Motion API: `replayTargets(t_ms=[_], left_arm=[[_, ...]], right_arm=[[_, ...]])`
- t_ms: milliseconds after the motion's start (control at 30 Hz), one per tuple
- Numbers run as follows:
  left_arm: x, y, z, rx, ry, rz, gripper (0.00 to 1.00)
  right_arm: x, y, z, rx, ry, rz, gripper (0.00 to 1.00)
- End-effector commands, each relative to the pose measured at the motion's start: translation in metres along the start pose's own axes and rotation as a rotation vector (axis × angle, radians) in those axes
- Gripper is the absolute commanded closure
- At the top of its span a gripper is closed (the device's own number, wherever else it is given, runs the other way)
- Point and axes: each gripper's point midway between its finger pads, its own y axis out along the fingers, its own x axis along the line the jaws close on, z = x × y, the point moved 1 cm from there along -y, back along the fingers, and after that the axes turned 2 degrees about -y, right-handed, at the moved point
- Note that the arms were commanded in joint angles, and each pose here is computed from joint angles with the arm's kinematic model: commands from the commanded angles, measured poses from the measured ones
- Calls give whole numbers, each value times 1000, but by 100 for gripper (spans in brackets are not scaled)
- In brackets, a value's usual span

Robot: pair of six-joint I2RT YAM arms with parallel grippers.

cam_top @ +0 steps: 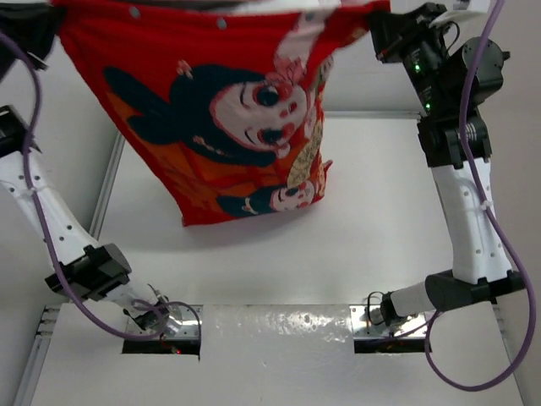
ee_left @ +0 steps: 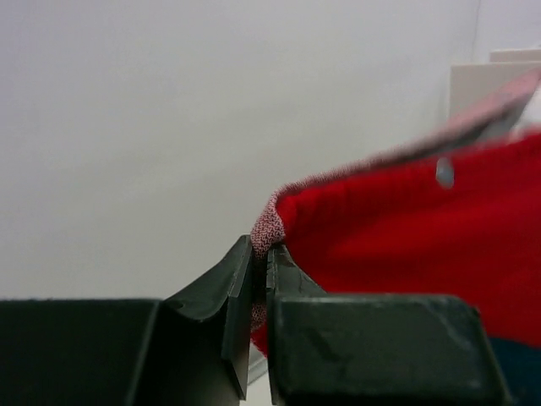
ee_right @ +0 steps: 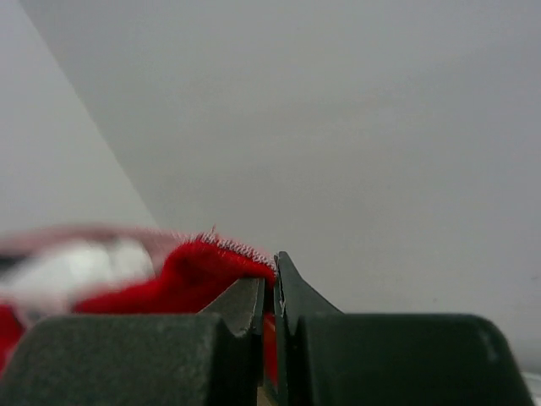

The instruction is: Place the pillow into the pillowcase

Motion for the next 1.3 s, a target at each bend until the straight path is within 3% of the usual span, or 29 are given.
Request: replayTargets(t_ms=[0, 33, 67, 100, 133, 200, 233, 267, 300, 333, 367, 400, 433, 467, 500, 567, 600, 667, 767, 800, 867, 1100, 1200, 1267], left_arm=[[18, 8, -2, -26, 43, -129, 100], [77, -11, 7, -21, -24, -198, 100], [70, -25, -58, -163, 80, -138, 100], [17, -19, -105, -260, 202, -64, 100], [38, -31, -106, -275, 241, -113, 100], [83, -33, -44, -103, 81, -182, 100], [31, -18, -46, -79, 82, -115, 100], [79, -36, 48, 5, -127, -237, 100], [64, -32, 55, 24, 10, -251, 100], [71, -32, 60, 57, -6, -287, 100], [99, -37, 69, 76, -67, -306, 100], [69, -21, -10, -15, 92, -212, 100], [62, -21, -41, -86, 39, -195, 100], [95, -39, -57, -164, 99, -246, 100], [67, -36, -90, -218, 183, -204, 100], [56, -39, -97, -218, 185, -214, 100], [91, -51, -64, -205, 88, -279, 100], [73, -55, -76, -245, 158, -328, 100], [92, -61, -87, -252, 195, -407, 100], [71, -54, -113, -292, 238, -367, 100], [74, -58, -128, -346, 274, -373, 100], [42, -56, -142, -376, 353, -336, 100], [47, -45, -127, -332, 361, -304, 100], [67, -22, -84, -229, 306, -307, 100]], right_arm=[[-26, -3, -40, -141, -21, 128, 100], [-42, 18, -11, -18, -49, 161, 100], [2, 4, -109, -249, -77, 68, 100], [15, -1, -138, -338, -86, 33, 100], [23, -8, -155, -394, -94, 18, 100], [12, -25, -139, -373, -98, 69, 100], [4, -31, -121, -356, -85, 90, 100], [-29, -30, -48, -212, -62, 157, 100], [-48, -25, -10, -125, -41, 208, 100], [-62, -10, 25, 9, -30, 236, 100], [-50, 0, 18, 22, -33, 178, 100], [-12, 0, -59, -137, -51, 82, 100], [-7, 16, -74, -188, -55, 54, 100], [4, 14, -103, -271, -56, 31, 100], [20, 2, -140, -371, -63, 1, 100], [35, -19, -166, -464, -51, -37, 100], [14, -5, -122, -378, -26, -3, 100], [12, -8, -113, -360, -5, -1, 100], [13, 4, -100, -300, 4, -26, 100], [21, 1, -111, -322, -1, -53, 100], [28, -4, -127, -357, -18, -66, 100], [25, -45, -162, -455, -159, 41, 100], [1, -36, -142, -389, -202, 139, 100], [-28, -16, -108, -290, -222, 229, 100]])
